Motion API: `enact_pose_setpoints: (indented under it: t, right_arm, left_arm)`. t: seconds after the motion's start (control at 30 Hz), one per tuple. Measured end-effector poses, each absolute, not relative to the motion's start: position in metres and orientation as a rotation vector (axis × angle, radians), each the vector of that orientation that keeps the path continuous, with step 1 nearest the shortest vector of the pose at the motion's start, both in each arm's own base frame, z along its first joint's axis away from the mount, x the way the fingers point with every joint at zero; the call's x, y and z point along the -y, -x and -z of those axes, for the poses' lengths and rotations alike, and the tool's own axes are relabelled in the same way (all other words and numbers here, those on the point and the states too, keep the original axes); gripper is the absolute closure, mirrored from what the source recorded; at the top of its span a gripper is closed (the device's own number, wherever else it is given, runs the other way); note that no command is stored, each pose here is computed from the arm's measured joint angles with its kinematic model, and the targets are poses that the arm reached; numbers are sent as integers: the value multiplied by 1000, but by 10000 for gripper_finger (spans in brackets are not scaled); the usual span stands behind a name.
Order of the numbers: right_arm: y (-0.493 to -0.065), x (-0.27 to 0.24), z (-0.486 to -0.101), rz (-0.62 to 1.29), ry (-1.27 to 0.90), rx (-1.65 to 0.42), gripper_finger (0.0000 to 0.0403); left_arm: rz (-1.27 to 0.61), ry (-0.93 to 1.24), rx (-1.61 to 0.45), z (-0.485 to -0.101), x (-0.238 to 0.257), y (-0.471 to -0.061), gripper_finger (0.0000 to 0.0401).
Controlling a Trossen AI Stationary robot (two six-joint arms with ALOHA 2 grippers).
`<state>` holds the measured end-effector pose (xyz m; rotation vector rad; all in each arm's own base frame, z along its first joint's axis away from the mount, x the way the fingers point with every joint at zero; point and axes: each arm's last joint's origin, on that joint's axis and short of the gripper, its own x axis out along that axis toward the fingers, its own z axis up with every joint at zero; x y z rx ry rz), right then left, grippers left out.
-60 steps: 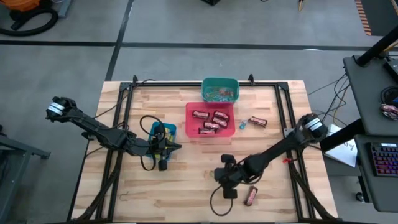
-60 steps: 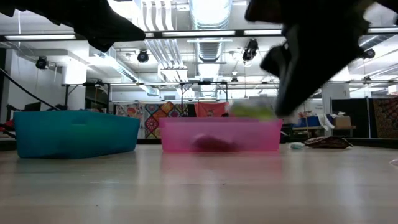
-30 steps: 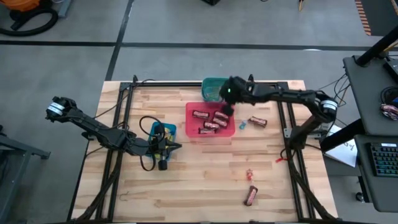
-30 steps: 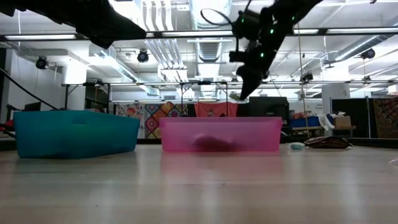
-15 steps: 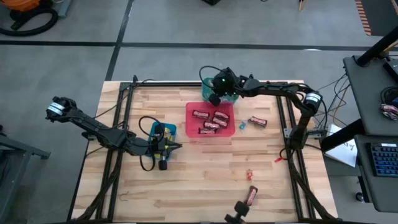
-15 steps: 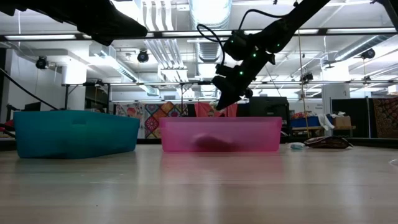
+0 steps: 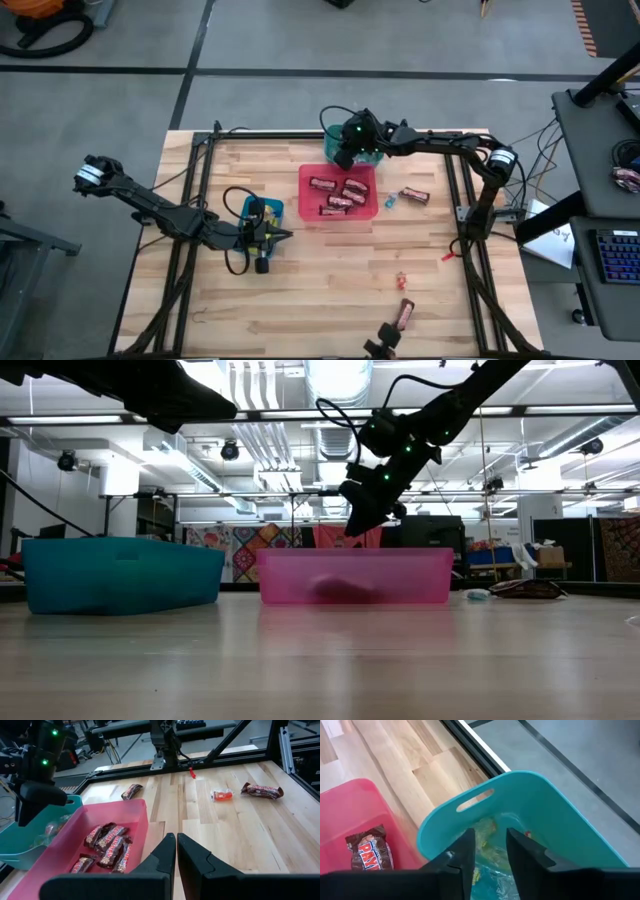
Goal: Sort candy
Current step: Put the brown chocolate bar into the red bin
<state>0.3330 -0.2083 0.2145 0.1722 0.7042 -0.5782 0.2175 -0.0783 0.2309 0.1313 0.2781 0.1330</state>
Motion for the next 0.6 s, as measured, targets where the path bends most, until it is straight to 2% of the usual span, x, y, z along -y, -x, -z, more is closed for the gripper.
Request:
enact_pose_setpoints:
  t: [0.3,0.6]
  right_arm:
    - [-324,190,-237,559,-229,-737,267]
    - [-304,118,-280,395,-348,-954,278]
  left_arm:
    - [-135,-115,-277,-231,78,-218,400]
    - [-136,-109,-275,-231,78,-218,400]
